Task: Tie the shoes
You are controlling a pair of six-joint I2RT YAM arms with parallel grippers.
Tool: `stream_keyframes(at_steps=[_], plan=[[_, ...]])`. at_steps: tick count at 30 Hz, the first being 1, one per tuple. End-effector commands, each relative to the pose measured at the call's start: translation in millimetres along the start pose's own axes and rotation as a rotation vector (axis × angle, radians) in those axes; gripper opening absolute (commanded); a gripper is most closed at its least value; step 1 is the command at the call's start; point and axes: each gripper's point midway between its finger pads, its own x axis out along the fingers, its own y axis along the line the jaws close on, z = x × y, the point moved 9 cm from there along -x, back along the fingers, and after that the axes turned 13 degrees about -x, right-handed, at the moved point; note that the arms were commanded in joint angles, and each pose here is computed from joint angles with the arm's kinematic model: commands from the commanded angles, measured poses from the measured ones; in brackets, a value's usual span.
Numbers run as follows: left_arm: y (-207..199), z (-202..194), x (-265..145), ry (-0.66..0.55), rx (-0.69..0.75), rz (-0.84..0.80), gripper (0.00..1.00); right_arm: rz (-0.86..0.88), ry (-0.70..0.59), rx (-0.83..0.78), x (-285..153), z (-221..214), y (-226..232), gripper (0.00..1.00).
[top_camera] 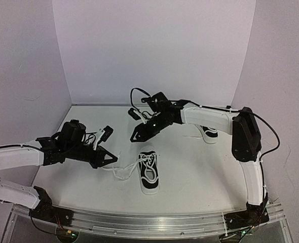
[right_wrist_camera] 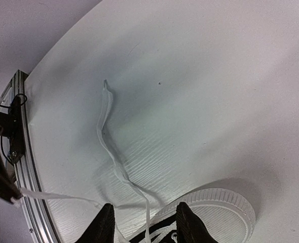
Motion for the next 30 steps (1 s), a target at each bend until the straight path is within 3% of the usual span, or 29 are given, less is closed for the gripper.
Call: stream_keyframes(at_steps=[1,10,19,30], plan=[[-29.0,8.7,-21.5,-0.117,0.121,-0.101,0.0,0.02,0.082,-0.104,14.9,-3.9,8.3,0.35],[-5.7,10.4,-34.0,-0.213,0.053,0.209,0.0,0.016,0.192,-0.163,42.3,-21.4,13.1,0.33],[1.7,8.0,-52.1,-0.352,0.026,0.299,0.0,0.002,0.292,-0.252,58.6,-36.0,29.1,0.32],[7.7,4.3,-56.8,-0.394,-0.022,0.346,0.0,-0.094,0.423,-0.351,73.7,-46.5,40.2,0.3]])
